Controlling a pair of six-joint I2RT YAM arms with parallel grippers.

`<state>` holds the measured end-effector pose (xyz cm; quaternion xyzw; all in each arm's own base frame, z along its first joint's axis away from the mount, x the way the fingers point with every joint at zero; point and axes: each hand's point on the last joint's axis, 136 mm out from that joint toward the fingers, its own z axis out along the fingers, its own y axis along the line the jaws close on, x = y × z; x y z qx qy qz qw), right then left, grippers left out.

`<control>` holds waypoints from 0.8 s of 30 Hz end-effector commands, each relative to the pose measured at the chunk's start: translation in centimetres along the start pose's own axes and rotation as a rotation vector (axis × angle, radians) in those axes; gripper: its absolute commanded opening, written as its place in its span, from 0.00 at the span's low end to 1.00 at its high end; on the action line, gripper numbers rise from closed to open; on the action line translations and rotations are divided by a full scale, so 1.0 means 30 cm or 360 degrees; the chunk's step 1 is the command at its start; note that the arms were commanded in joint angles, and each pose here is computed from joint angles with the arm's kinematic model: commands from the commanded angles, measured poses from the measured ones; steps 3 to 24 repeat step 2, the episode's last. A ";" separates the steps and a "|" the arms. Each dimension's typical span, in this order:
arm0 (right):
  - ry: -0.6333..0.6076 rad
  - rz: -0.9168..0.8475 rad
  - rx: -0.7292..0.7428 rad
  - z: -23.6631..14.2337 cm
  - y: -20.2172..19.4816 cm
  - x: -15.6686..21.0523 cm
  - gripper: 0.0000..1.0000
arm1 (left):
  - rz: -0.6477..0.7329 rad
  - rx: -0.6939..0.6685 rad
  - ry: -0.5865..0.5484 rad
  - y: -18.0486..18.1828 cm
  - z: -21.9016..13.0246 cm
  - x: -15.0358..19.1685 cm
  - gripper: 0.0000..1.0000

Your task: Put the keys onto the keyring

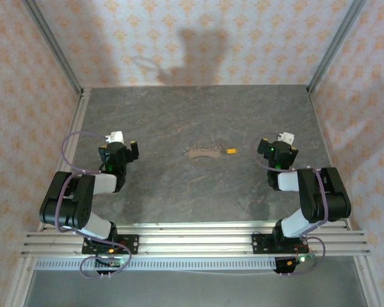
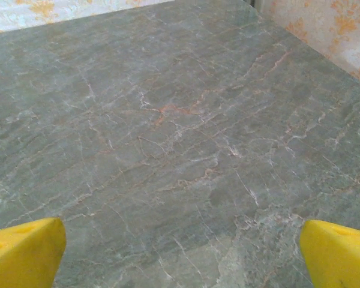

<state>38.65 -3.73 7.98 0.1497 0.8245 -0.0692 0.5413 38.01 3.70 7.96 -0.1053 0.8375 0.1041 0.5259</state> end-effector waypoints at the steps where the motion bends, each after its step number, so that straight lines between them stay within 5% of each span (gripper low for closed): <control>1: -0.0050 0.0002 -0.0044 -0.003 0.014 -0.040 0.99 | 0.0003 0.0004 -0.0084 -0.007 0.003 -0.059 1.00; 24: -0.0050 -0.0002 -0.0051 -0.005 0.015 -0.037 0.99 | 0.0004 0.0005 -0.0084 -0.008 0.002 -0.058 1.00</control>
